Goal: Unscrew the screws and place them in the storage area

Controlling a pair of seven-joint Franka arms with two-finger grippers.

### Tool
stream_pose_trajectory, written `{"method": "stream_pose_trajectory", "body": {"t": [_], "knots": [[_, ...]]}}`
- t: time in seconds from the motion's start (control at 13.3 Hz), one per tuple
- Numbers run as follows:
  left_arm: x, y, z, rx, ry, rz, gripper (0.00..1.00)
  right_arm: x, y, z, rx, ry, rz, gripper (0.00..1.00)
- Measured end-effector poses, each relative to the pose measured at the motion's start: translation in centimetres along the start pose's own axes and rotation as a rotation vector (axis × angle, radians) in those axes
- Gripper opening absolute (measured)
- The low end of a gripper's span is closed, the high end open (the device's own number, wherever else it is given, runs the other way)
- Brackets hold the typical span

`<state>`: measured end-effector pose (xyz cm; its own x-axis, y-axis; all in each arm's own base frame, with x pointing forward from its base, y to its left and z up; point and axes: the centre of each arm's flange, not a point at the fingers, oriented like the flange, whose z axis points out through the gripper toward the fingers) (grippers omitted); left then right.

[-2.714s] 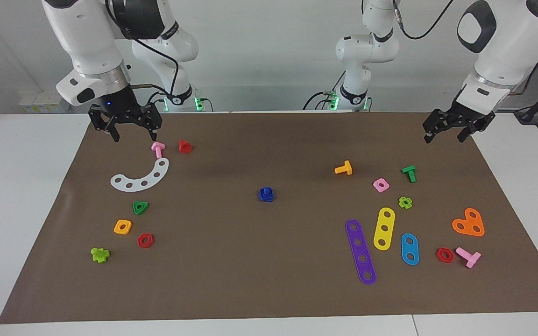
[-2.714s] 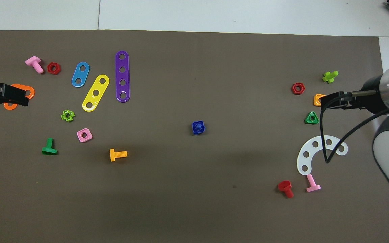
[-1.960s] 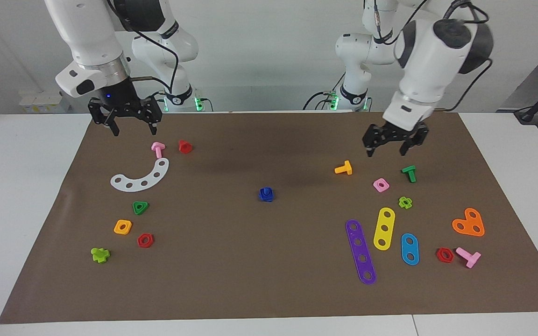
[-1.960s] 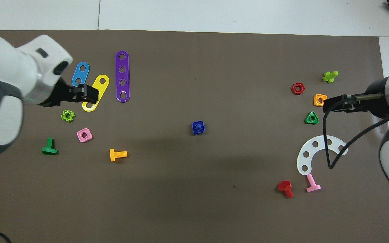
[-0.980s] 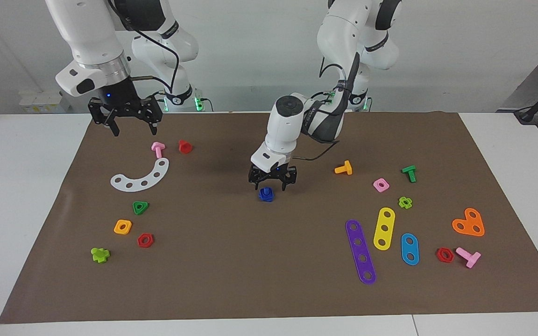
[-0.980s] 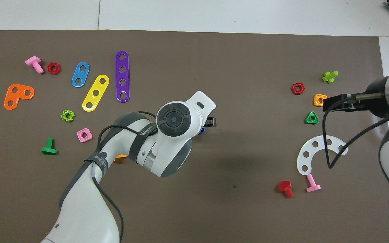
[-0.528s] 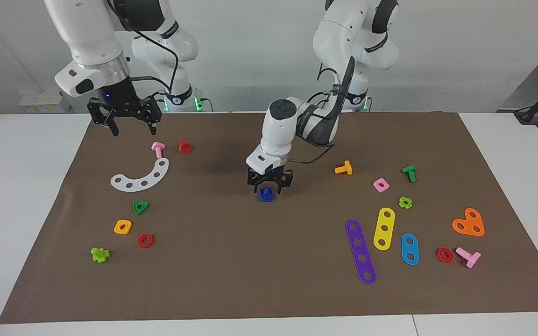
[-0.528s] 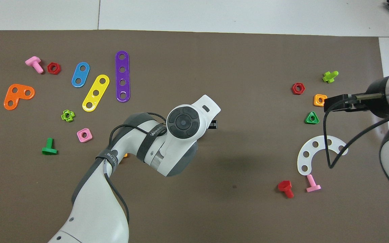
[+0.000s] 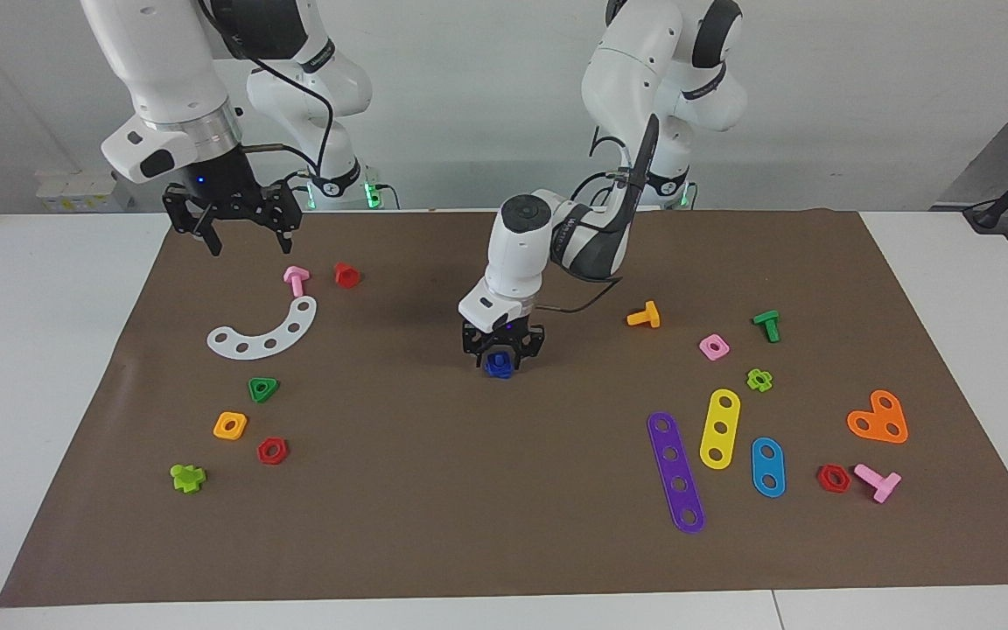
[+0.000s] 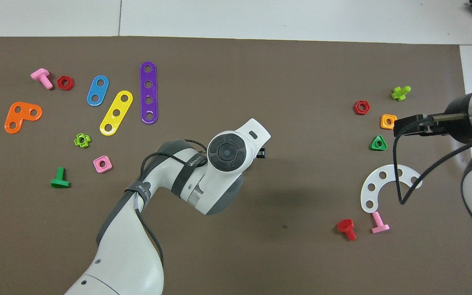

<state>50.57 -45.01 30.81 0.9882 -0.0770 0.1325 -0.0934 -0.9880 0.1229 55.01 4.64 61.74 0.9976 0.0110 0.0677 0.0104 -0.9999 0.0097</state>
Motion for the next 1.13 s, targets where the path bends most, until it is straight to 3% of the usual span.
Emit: {"method": "stream_pose_trajectory", "body": {"t": [0.08, 0.23, 0.38, 0.6, 0.98, 1.13], "knots": [[0.0, 0.0, 0.2, 0.002, -0.002, 0.000, 0.67, 0.0, 0.0, 0.0, 0.000, 0.000, 0.000, 1.00], [0.0, 0.0, 0.2, 0.002, -0.002, 0.000, 0.52, 0.0, 0.0, 0.1, 0.000, -0.001, 0.000, 1.00], [0.0, 0.0, 0.2, 0.001, -0.001, 0.000, 0.47, 0.0, 0.0, 0.2, 0.000, -0.004, 0.001, 1.00], [0.8, 0.3, -0.8, -0.006, 0.010, -0.013, 0.47, -0.1, 0.0, 0.4, -0.001, -0.009, 0.000, 1.00], [4.3, 2.0, -7.9, 0.065, -0.089, -0.091, 0.47, -0.1, -0.1, 0.7, -0.008, -0.014, -0.003, 1.00], [6.8, -0.8, -10.2, 0.094, -0.104, -0.146, 0.47, -0.2, -0.6, 0.8, -0.008, -0.015, 0.001, 1.00]]}}
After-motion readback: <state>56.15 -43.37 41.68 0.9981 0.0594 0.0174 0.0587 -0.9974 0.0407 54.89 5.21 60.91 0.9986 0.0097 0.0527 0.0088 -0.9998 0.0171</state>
